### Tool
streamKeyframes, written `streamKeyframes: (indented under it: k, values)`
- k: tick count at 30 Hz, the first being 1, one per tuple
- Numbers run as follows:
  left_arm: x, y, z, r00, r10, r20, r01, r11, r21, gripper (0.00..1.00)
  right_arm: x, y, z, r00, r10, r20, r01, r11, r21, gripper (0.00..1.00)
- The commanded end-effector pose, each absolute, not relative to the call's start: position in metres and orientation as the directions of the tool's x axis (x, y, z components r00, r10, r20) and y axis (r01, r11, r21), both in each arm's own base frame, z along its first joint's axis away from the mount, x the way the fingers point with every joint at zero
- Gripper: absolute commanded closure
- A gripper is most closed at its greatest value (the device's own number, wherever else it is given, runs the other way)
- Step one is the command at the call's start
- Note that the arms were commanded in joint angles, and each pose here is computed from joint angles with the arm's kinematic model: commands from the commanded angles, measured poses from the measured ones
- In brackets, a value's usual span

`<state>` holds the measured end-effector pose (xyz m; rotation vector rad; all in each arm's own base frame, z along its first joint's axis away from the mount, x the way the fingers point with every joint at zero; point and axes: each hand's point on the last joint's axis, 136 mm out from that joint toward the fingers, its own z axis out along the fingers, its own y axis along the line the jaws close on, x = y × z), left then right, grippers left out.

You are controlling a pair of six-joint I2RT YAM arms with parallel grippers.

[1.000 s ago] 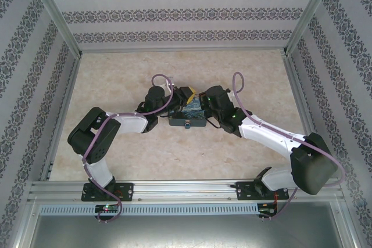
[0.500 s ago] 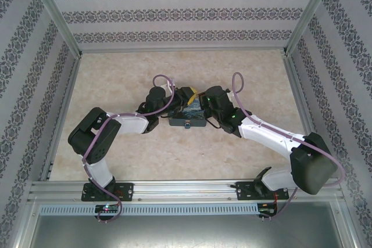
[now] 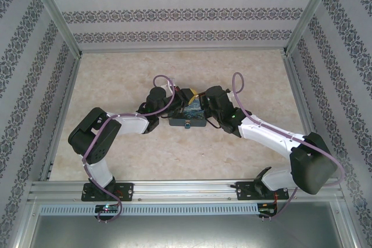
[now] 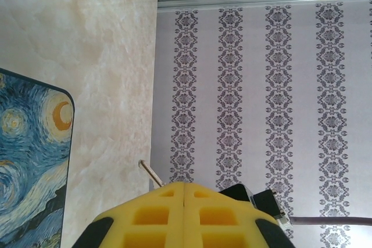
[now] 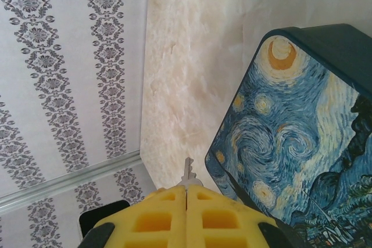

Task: Unlock the padlock with the key

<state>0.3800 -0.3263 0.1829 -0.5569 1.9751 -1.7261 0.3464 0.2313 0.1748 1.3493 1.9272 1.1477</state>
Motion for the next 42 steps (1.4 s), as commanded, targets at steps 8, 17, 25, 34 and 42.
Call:
streamKeyframes:
  k: [8, 17, 25, 34, 42]
  values:
    - [0.373, -0.340, 0.205, -0.870, -0.459, -0.182, 0.097, 0.201, -0.975, 1.00, 0.324, 0.168, 0.205, -0.403, 0.899, -0.174, 0.343, 0.324, 0.882, 0.38]
    - [0.371, -0.351, 0.225, -0.926, -0.244, -0.288, 0.225, 0.257, -0.940, 1.00, 0.317, 0.145, 0.232, -0.588, 0.728, -0.351, 0.019, 0.447, 0.894, 0.15]
    - [0.379, -0.344, 0.237, -0.925, -0.165, -0.342, 0.300, 0.235, -0.925, 1.00, 0.324, 0.141, 0.247, -0.600, 0.703, -0.381, -0.087, 0.416, 0.905, 0.02]
    - [0.373, -0.344, 0.243, -0.926, -0.105, -0.362, 0.333, 0.223, -0.916, 1.00, 0.342, 0.165, 0.264, -0.639, 0.660, -0.396, -0.203, 0.352, 0.914, 0.02]
    - [0.377, -0.346, 0.242, -0.946, -0.119, -0.303, 0.279, 0.180, -0.943, 1.00, 0.345, 0.195, 0.264, -0.706, 0.581, -0.405, -0.309, 0.262, 0.914, 0.17]
